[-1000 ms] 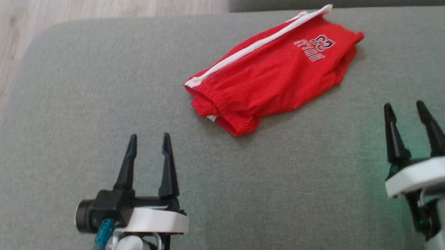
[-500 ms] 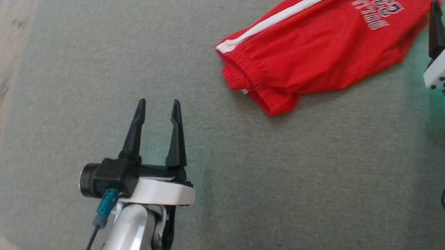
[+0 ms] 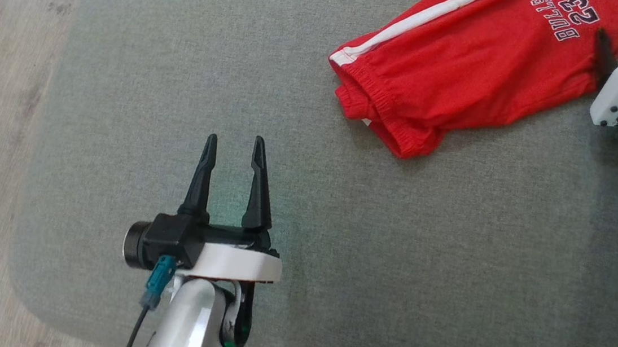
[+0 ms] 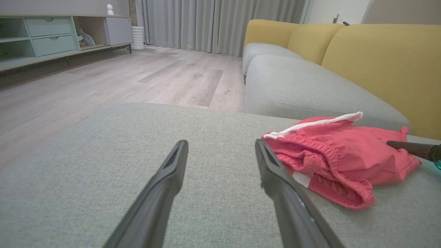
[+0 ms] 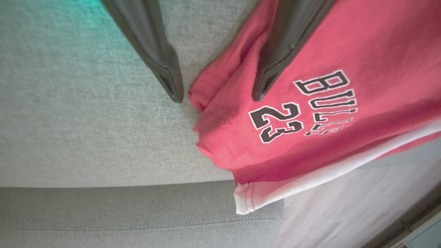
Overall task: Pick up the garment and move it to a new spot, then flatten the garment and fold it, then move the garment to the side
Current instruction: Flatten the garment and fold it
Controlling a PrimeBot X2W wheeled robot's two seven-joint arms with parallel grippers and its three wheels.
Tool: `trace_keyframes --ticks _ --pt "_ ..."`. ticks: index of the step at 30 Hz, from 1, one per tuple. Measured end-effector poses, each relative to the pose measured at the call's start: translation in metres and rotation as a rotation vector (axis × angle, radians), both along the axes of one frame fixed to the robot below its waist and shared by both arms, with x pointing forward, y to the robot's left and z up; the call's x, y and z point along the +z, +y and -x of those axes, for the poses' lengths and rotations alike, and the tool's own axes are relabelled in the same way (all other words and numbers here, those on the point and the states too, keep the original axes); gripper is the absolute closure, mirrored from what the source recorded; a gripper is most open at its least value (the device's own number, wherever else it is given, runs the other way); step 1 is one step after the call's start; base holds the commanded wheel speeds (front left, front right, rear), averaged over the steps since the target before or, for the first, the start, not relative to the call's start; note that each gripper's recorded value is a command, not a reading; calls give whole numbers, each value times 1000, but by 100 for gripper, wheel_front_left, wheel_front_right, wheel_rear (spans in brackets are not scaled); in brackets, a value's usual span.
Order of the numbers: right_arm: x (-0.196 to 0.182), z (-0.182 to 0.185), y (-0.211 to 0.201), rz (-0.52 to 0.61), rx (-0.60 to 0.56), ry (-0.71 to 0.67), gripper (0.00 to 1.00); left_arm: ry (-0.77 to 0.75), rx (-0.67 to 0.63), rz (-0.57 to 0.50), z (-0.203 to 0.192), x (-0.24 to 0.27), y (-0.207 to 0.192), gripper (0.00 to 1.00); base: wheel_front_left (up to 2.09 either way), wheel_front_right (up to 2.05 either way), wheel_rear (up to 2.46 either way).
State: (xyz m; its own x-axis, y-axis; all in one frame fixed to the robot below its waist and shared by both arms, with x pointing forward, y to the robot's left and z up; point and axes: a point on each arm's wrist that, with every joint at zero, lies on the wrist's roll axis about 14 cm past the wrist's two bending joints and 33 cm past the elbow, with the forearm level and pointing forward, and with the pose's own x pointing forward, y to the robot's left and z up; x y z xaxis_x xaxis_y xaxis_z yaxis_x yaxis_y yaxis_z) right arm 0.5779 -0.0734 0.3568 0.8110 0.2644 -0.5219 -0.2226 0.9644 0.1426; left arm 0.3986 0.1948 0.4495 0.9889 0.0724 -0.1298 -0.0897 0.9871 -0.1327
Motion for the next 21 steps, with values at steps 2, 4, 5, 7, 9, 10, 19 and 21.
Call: trace_keyframes --ticks 2,4,5,7,9,10,19,21 --pt "-1 -1 0 12 10 2 0 1 1 0 0 0 0 0 0 0 0" --pt "-1 -3 1 15 16 1 0 3 3 -1 0 -1 0 0 0 0 0" --pt "-2 -4 2 5 12 5 0 4 3 -2 -1 -1 0 0 0 0 0" --pt "-2 -7 3 -4 10 7 0 7 2 -2 -1 -2 -1 0 0 0 0" --pt "-3 -9 4 -11 12 11 0 8 0 -2 -1 -3 -1 0 0 0 0" --pt "-3 -9 5 -15 13 14 57 9 0 -2 -1 -3 -1 0 0 0 0" --pt "16 -2 -2 -35 2 -87 100 -21 -25 8 -4 6 -10 0 0 0 0" --pt "21 5 -7 -53 -16 -117 100 -35 -35 12 -4 11 -14 0 0 0 0"
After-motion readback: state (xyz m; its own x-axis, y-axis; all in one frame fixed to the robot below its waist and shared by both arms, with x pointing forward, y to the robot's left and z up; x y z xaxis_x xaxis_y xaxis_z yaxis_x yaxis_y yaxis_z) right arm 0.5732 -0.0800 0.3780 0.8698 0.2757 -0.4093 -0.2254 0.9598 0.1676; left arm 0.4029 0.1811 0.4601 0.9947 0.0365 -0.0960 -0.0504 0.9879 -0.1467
